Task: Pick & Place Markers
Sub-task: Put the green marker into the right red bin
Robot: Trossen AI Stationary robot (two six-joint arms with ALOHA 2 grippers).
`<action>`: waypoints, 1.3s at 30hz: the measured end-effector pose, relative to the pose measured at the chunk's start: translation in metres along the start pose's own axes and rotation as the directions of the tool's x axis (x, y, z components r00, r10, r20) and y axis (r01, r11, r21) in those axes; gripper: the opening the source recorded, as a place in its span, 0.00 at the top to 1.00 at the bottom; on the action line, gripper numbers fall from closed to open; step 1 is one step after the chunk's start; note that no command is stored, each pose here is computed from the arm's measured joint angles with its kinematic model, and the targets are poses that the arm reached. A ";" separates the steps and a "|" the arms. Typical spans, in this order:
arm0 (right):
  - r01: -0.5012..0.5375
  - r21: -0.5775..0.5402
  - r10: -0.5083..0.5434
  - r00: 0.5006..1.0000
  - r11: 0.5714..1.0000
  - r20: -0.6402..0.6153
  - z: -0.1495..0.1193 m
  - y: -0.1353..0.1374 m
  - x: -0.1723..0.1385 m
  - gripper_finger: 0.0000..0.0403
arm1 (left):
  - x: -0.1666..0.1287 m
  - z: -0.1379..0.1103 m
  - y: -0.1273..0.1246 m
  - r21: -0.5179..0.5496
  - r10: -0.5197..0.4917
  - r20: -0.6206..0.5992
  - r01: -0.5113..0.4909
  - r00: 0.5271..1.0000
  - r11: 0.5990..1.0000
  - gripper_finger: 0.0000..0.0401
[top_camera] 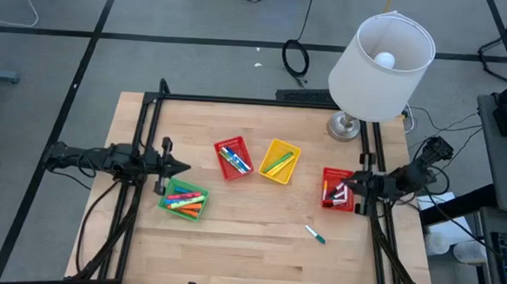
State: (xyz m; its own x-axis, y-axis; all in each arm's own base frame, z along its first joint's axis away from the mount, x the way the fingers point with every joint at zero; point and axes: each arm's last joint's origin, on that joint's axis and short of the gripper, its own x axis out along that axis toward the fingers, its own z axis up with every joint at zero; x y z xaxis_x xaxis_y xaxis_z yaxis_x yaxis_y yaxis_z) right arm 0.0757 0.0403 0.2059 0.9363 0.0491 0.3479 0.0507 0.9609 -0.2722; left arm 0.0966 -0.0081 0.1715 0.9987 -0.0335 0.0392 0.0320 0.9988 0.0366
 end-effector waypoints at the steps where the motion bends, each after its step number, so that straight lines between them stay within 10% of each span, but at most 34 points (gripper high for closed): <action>1: 0.037 0.016 -0.037 0.999 0.999 0.000 0.001 -0.002 0.000 1.00 | 0.000 0.000 0.001 0.001 0.024 0.002 -0.024 1.000 1.000 0.99; 4: 0.189 0.136 -0.192 0.981 0.972 0.005 0.008 -0.011 -0.001 1.00 | 0.000 0.001 0.003 -0.010 0.110 0.003 -0.110 0.994 0.994 0.96; 13: 0.207 0.045 -0.186 0.939 0.977 -0.291 0.029 0.008 0.043 1.00 | 0.000 0.000 0.003 -0.078 0.103 -0.001 -0.102 0.995 0.992 0.91; 25: 0.176 0.020 -0.100 0.642 0.984 -0.760 0.108 0.077 0.179 1.00 | 0.000 0.000 0.002 -0.071 0.084 -0.005 -0.084 0.996 0.994 0.99; 39: 0.380 -0.199 -0.166 -0.117 0.903 -0.979 0.031 0.151 0.213 0.99 | 0.000 -0.001 0.000 -0.156 -0.005 -0.007 0.004 1.000 0.988 0.90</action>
State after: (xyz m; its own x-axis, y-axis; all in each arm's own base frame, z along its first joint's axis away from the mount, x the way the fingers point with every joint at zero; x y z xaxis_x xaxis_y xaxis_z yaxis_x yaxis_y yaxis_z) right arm 0.2725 0.2046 0.2665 0.2224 -0.4323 -0.8739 0.4706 0.8326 -0.2921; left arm 0.0967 -0.0084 0.1706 0.9987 -0.0387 0.0324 0.0423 0.9919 -0.1198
